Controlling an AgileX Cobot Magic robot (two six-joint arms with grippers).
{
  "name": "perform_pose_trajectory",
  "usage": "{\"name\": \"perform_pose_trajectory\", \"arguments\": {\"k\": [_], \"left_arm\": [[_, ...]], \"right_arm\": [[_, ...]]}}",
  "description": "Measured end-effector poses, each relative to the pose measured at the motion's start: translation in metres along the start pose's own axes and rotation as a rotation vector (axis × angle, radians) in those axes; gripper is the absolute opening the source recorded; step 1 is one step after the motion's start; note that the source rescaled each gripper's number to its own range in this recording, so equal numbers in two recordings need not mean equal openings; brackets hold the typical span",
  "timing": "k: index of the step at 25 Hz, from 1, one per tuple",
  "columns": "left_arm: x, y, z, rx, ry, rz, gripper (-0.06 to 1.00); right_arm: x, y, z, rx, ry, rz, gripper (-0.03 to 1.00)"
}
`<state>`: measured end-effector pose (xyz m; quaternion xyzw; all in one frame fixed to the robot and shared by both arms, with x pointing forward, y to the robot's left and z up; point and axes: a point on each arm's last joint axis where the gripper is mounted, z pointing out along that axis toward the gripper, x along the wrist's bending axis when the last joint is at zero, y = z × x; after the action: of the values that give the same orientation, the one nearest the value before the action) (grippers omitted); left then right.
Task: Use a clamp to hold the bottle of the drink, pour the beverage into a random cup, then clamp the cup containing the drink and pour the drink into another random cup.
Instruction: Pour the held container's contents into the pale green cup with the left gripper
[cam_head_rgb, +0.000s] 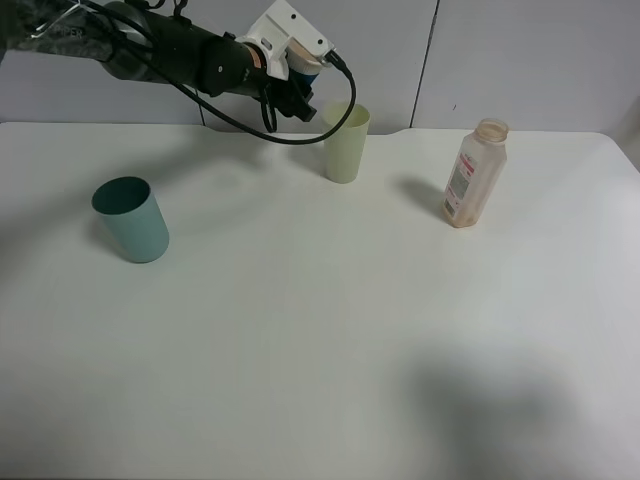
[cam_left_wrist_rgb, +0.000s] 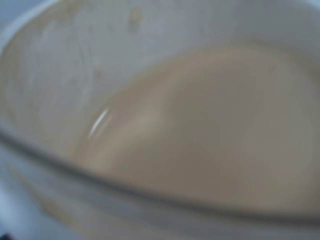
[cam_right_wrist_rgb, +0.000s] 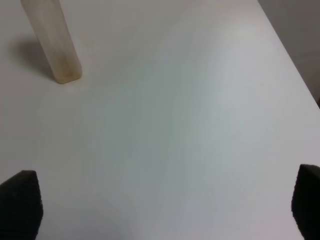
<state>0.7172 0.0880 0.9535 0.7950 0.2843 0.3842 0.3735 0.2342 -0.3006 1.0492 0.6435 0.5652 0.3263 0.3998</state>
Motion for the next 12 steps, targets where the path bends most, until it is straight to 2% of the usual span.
{"name": "perform_pose_trajectory", "arguments": {"k": [12], "left_arm": [[-0.014, 0.006, 0.000, -0.005, -0.027, 0.055, 0.02]], "right_arm": [[0.000, 0.000, 0.000, 0.000, 0.000, 0.000, 1.00]]}}
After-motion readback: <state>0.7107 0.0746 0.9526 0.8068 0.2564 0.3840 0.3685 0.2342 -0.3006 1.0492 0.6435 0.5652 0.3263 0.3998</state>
